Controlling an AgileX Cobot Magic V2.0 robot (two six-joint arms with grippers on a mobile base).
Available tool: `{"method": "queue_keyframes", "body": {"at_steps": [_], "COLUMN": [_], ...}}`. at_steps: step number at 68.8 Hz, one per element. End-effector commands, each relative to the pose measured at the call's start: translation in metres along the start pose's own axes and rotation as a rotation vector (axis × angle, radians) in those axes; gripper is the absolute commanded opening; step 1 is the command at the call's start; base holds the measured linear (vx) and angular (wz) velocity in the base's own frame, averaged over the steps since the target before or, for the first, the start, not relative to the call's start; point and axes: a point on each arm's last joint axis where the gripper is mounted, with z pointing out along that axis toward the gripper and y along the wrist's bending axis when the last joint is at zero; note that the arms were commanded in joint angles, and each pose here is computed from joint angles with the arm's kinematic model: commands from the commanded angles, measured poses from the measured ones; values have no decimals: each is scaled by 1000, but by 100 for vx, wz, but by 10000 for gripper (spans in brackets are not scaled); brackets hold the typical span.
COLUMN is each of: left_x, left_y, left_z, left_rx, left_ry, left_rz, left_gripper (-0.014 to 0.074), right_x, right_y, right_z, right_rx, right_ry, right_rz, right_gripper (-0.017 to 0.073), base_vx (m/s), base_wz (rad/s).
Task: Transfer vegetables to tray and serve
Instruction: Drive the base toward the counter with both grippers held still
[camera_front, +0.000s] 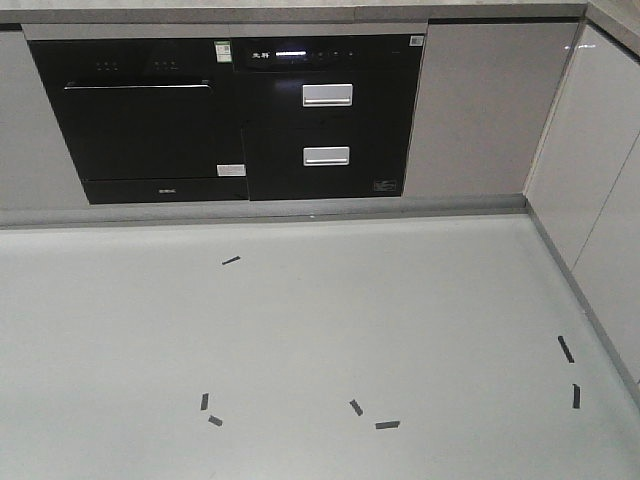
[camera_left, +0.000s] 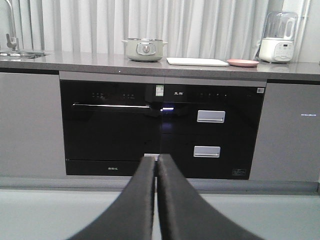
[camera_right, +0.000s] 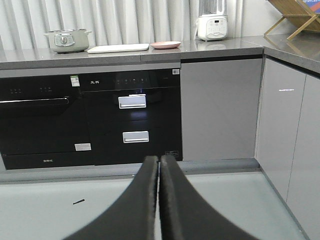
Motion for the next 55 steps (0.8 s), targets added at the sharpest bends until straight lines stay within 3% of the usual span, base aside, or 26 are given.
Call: {"method": "queue_keyframes", "body": {"at_steps": [1, 55], "left_x": [-4, -4], "left_y": [-1, -1], "left_z": [-1, -1], "left_rx": [16, 16], "left_ry": [-82, -82], "left_rz": [-2, -2], "left_gripper": [-7, -7], "right_x": [-6, -6], "right_y": [0, 0], "right_z": [0, 0], "right_rx": [1, 1], "right_ry": [-78, -78], "right_rz": [-12, -12], "right_gripper": [-1, -1], "base_vx": [1, 7], "base_wz": [3, 2]}}
